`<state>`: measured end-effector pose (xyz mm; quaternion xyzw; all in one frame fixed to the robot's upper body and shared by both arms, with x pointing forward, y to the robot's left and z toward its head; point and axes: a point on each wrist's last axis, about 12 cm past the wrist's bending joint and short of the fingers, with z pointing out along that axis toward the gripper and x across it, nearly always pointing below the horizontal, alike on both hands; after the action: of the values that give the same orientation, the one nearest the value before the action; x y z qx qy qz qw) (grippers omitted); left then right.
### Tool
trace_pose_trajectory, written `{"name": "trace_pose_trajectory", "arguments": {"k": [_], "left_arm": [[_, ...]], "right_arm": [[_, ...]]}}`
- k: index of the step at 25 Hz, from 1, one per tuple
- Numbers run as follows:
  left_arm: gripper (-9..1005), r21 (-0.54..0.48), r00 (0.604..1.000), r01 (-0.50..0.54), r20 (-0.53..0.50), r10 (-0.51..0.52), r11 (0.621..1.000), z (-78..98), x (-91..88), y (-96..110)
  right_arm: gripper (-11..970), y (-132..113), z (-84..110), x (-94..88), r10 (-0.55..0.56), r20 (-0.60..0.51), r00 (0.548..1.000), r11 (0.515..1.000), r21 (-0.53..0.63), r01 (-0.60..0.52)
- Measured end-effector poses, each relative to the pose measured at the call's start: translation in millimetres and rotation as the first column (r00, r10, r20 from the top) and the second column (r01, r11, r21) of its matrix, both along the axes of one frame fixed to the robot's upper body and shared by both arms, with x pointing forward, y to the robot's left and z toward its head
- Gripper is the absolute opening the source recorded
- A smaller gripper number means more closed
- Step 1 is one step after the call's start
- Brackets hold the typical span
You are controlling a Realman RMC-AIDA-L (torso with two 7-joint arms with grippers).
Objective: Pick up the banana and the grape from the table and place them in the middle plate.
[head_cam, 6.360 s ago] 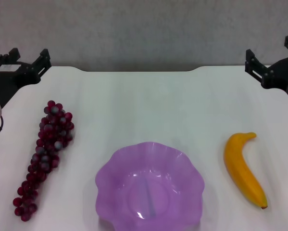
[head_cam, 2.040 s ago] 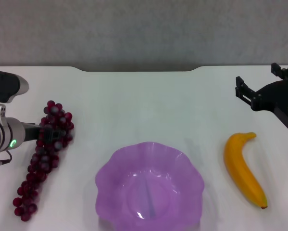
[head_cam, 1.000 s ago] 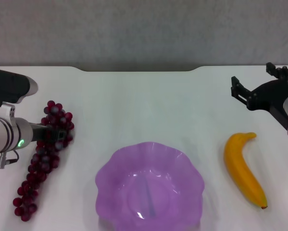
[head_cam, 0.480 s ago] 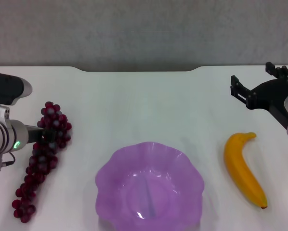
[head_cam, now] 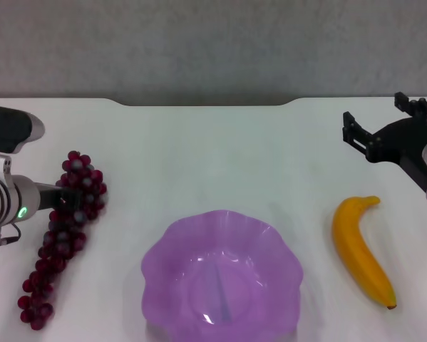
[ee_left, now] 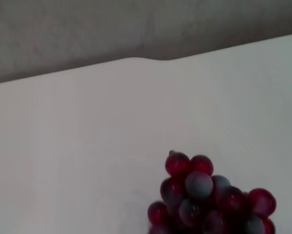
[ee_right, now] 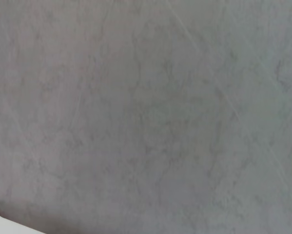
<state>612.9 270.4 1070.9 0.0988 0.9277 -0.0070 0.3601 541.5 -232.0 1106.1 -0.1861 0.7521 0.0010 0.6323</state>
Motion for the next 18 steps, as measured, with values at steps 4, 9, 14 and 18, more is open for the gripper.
{"name": "trace_pose_trajectory", "arguments": {"k": [4, 9, 14, 18], "left_arm": [[160, -0.012, 0.999, 0.022, 0.033, -0.021, 1.000, 16.4, -4.9, -3], [155, -0.017, 0.995, 0.051, 0.089, -0.050, 0.999, 42.7, -14.4, -5], [151, 0.000, 0.987, 0.087, 0.133, -0.086, 0.996, 72.7, -21.1, -6], [148, 0.021, 0.978, 0.108, 0.177, -0.110, 0.994, 99.3, -25.1, -4]], "right_arm": [[888, 0, -0.4, -0.3, -0.001, -0.001, 1.000, 1.000, 0.000, 0.001], [888, 1, 0.2, 0.5, 0.004, 0.001, 1.000, 1.000, -0.001, -0.004], [888, 1, -0.3, -0.1, 0.004, -0.002, 1.000, 1.000, -0.001, -0.004], [889, 0, -1.5, -0.3, 0.005, -0.009, 1.000, 1.000, -0.004, -0.005]]}}
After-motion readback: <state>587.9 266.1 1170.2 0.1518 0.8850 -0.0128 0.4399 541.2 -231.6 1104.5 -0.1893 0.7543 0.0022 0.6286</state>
